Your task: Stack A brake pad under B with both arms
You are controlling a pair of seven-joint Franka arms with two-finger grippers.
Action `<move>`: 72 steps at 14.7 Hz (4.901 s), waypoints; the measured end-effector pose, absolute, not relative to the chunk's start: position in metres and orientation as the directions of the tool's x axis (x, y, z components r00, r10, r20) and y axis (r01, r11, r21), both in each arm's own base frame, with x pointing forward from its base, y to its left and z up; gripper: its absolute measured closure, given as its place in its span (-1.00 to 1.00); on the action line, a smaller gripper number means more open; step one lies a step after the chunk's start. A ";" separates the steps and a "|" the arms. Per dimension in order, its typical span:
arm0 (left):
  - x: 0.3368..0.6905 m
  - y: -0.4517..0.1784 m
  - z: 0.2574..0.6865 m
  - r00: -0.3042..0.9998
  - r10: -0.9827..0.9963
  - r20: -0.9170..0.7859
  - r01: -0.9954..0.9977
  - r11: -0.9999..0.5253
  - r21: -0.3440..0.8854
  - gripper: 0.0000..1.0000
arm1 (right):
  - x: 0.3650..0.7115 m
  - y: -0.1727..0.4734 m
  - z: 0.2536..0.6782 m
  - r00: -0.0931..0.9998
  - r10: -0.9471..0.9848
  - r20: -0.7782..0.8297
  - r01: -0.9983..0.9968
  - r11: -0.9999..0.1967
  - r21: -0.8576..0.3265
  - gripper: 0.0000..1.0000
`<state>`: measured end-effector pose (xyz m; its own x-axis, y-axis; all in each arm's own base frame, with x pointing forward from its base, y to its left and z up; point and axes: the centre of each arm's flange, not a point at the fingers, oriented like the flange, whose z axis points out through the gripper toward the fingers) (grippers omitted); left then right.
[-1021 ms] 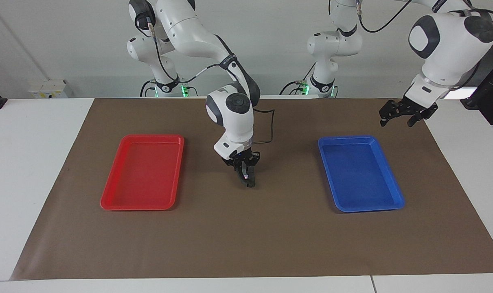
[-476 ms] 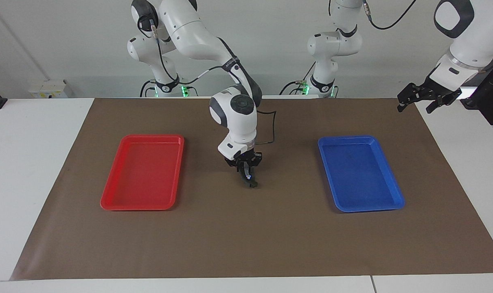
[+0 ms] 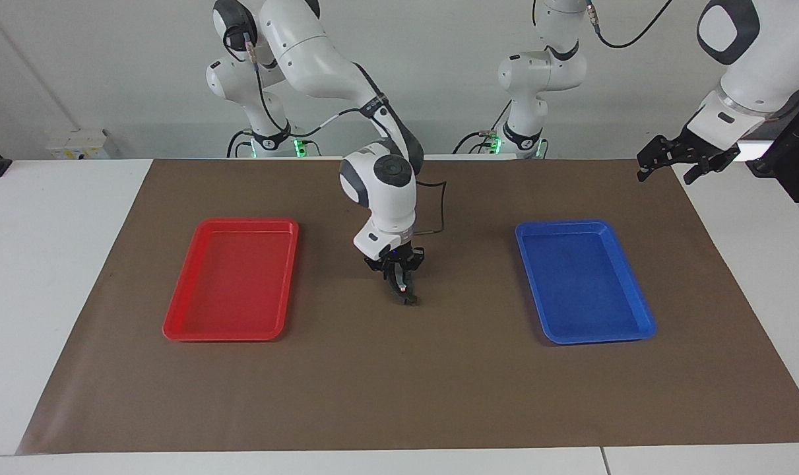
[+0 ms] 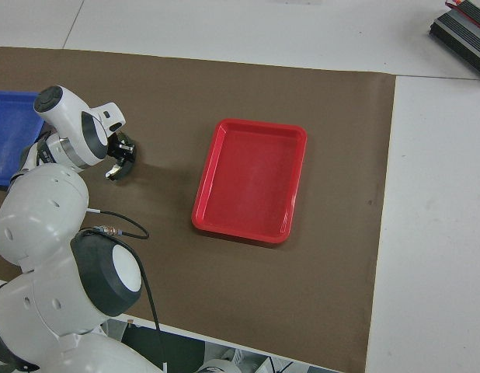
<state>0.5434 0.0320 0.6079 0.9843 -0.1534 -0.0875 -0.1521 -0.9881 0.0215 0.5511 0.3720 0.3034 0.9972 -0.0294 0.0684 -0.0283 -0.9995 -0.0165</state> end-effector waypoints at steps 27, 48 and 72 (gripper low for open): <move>0.543 0.022 0.606 0.985 -0.146 -0.091 -0.145 -0.989 0.011 -0.98 | 0.573 0.322 0.354 0.987 -0.109 0.114 -0.105 -0.994 -0.039 -1.00; 0.541 0.016 0.602 0.984 -0.150 -0.100 -0.149 -0.989 0.012 -0.98 | 0.537 -0.038 0.576 0.976 -0.212 -0.054 -0.210 -0.977 0.033 -1.00; 0.538 0.016 0.599 0.983 -0.150 -0.106 -0.149 -0.989 0.013 -0.98 | 0.543 -0.004 0.629 0.995 -0.088 -0.039 -0.088 -0.996 0.011 -1.00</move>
<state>0.5379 0.0162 0.5992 0.9830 -0.1499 -0.1064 -0.1493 -0.9887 0.0134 0.5433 -0.0040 0.6289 0.9953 -0.0880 -0.0391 -0.0877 -0.9961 0.0107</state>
